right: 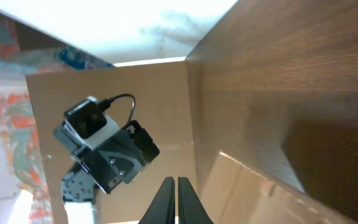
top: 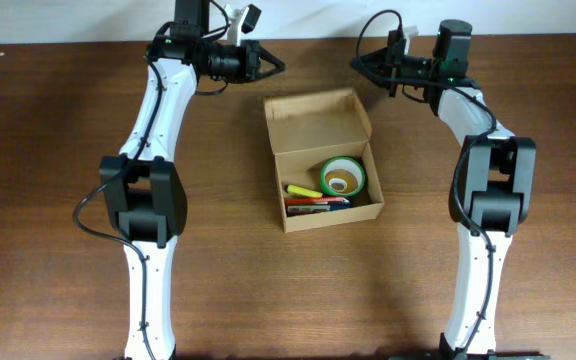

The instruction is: Pack container

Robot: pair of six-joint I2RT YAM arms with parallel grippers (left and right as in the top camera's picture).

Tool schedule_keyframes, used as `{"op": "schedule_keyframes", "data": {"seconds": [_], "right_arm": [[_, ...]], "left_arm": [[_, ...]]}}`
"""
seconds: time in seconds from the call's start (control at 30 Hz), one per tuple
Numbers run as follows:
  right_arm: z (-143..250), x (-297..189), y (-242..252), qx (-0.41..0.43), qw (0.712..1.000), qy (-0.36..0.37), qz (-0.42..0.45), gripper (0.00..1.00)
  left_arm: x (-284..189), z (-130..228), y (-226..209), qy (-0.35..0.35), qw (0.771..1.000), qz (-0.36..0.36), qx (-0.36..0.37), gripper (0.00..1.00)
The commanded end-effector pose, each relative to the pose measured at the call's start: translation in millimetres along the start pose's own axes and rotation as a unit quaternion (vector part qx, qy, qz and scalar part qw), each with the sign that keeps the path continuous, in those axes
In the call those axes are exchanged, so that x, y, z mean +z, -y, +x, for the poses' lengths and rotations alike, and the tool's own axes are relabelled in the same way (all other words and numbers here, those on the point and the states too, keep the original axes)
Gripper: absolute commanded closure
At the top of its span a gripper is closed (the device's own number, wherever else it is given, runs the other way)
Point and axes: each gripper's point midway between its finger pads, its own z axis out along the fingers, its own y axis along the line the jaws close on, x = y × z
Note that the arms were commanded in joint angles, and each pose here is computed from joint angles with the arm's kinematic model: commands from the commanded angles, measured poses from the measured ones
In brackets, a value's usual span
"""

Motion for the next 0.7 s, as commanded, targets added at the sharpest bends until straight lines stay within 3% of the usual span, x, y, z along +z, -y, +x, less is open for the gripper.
{"op": "schedule_keyframes", "data": {"seconds": [0.0, 0.17, 0.3, 0.53, 0.67], "right_arm": [[13, -1, -57, -0.089, 0.996, -0.016, -0.019, 0.96], [14, -3, -55, -0.075, 0.997, -0.014, -0.014, 0.96], [13, -13, -26, -0.041, 0.999, 0.004, 0.025, 0.96], [31, -44, 44, 0.010, 0.988, 0.021, 0.152, 0.96], [39, -58, 61, 0.022, 0.981, 0.020, 0.190, 0.96]], "left_arm": [[-16, -13, 32, 0.013, 0.998, -0.016, 0.058, 0.98], [-22, -9, 15, 0.006, 0.996, -0.078, 0.040, 0.98], [-36, -3, -15, 0.000, 0.989, -0.148, 0.022, 0.98], [-42, 13, -45, -0.015, 0.984, -0.177, -0.007, 0.98], [-38, 31, -66, -0.032, 0.979, -0.197, -0.028, 0.98]]}}
